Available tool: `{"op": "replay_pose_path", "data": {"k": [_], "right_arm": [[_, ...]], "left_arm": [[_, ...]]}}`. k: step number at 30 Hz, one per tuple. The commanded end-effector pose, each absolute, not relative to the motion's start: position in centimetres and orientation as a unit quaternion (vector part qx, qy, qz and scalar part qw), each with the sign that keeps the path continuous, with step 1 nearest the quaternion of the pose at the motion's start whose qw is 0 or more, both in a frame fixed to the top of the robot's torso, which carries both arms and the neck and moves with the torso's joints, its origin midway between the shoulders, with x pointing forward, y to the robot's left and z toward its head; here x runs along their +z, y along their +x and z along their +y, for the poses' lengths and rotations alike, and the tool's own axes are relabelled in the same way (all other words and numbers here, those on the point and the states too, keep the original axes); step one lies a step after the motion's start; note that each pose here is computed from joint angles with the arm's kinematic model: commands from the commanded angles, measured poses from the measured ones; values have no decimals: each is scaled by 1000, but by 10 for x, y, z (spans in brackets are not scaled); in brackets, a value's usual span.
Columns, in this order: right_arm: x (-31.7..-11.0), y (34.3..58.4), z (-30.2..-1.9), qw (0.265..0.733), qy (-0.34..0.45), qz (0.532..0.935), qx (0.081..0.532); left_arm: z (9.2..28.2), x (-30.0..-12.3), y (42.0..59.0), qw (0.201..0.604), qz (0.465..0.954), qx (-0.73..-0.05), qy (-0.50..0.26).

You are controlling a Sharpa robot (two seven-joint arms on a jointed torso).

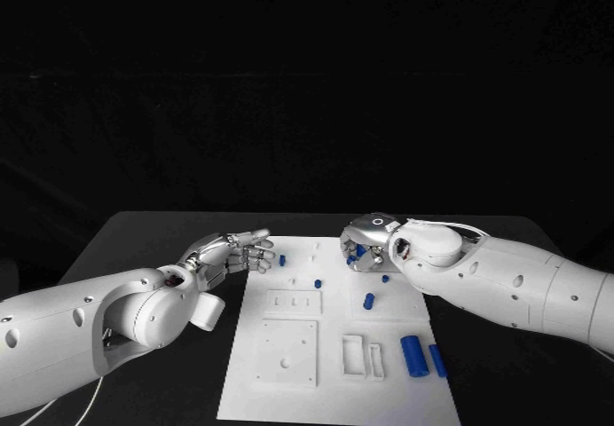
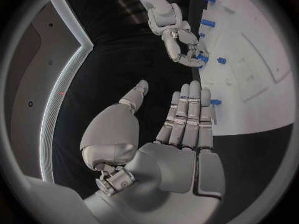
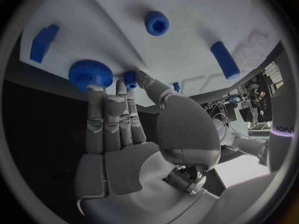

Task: Assemble the parts on the task board

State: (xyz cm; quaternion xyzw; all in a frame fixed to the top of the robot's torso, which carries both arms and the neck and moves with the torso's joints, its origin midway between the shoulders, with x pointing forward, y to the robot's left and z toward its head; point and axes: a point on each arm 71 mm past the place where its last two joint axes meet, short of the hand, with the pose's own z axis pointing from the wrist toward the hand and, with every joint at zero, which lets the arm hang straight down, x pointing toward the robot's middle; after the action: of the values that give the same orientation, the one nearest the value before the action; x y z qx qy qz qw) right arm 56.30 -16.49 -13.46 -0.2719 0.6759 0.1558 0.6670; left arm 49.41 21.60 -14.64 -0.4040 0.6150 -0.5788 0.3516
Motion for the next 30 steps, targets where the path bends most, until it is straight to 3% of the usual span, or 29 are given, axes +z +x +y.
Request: {"op": "replay_pose_path", "data": {"k": [1, 15, 23, 30], "right_arm": [[-142, 561, -162, 653, -279, 687, 151], [-130, 557, -151, 704, -246, 646, 163], [-118, 558, -141, 753, -237, 592, 161], [-115, 557, -129, 767, -247, 570, 160]], "left_arm": [[214, -145, 494, 344, 616, -585, -400], [214, -145, 495, 344, 617, -583, -401], [215, -146, 496, 348, 618, -580, -402], [214, -146, 496, 347, 619, -578, -403]]}}
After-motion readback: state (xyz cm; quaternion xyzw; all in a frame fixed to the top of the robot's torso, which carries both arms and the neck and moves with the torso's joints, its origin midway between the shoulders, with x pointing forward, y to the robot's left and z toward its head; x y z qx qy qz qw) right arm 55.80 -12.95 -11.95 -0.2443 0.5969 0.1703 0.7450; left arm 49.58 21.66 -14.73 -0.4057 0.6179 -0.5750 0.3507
